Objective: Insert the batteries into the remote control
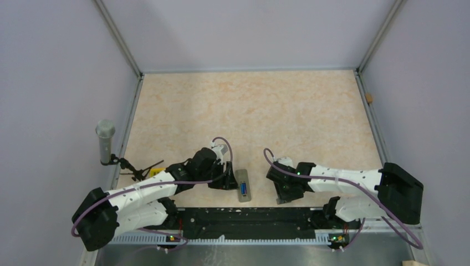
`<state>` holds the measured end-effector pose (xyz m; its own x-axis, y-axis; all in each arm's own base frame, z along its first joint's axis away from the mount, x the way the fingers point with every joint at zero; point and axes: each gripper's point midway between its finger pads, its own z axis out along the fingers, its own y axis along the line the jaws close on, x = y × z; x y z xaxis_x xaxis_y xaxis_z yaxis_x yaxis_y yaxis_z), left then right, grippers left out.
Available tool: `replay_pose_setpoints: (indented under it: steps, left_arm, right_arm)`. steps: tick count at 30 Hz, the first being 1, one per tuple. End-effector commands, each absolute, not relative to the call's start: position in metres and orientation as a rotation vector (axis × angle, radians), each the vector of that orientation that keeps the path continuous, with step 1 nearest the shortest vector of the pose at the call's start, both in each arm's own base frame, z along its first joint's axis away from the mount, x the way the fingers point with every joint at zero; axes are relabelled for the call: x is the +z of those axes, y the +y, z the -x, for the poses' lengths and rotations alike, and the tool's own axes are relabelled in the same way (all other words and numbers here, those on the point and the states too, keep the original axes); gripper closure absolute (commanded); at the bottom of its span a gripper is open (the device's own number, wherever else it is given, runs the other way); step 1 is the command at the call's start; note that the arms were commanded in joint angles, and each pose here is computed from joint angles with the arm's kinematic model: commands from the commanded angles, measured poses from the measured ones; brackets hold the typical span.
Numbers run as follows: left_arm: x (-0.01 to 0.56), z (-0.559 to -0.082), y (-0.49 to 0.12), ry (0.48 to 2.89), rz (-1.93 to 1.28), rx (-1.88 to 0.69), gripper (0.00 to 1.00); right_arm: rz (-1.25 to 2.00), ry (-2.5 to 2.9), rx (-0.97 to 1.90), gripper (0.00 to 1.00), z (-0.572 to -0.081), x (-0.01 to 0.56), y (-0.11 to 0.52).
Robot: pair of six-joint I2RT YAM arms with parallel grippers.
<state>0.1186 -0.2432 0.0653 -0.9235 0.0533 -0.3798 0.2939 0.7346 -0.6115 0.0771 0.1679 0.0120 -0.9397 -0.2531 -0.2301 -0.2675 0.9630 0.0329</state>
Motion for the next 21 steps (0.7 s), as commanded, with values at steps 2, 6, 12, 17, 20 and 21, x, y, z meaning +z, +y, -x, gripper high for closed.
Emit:
replay_pose_setpoints:
  steps: [2, 6, 12, 17, 20, 21]
  left_arm:
    - [0.082, -0.128, -0.253, 2.532, -0.263, -1.046, 0.33]
    - [0.081, -0.128, -0.254, 2.536, -0.267, -1.048, 0.33]
    - [0.081, -0.129, -0.255, 2.537, -0.270, -1.048, 0.33]
    - [0.082, -0.129, -0.255, 2.535, -0.268, -1.048, 0.33]
    - [0.082, -0.129, -0.254, 2.536, -0.266, -1.049, 0.33]
    - [0.082, -0.129, -0.255, 2.535, -0.266, -1.048, 0.33]
  right_arm:
    - [0.376, 2.884, 0.082, 0.72, -0.075, 0.008, 0.167]
    - [0.361, 2.872, 0.105, 0.79, -0.078, 0.011, 0.171]
    - [0.352, 2.863, 0.125, 0.90, -0.079, 0.012, 0.175]
    - [0.347, 2.860, 0.137, 1.00, -0.081, 0.013, 0.179]
    - [0.346, 2.855, 0.144, 1.00, -0.082, 0.014, 0.181]
    - [0.345, 2.851, 0.149, 1.00, -0.083, 0.015, 0.182]
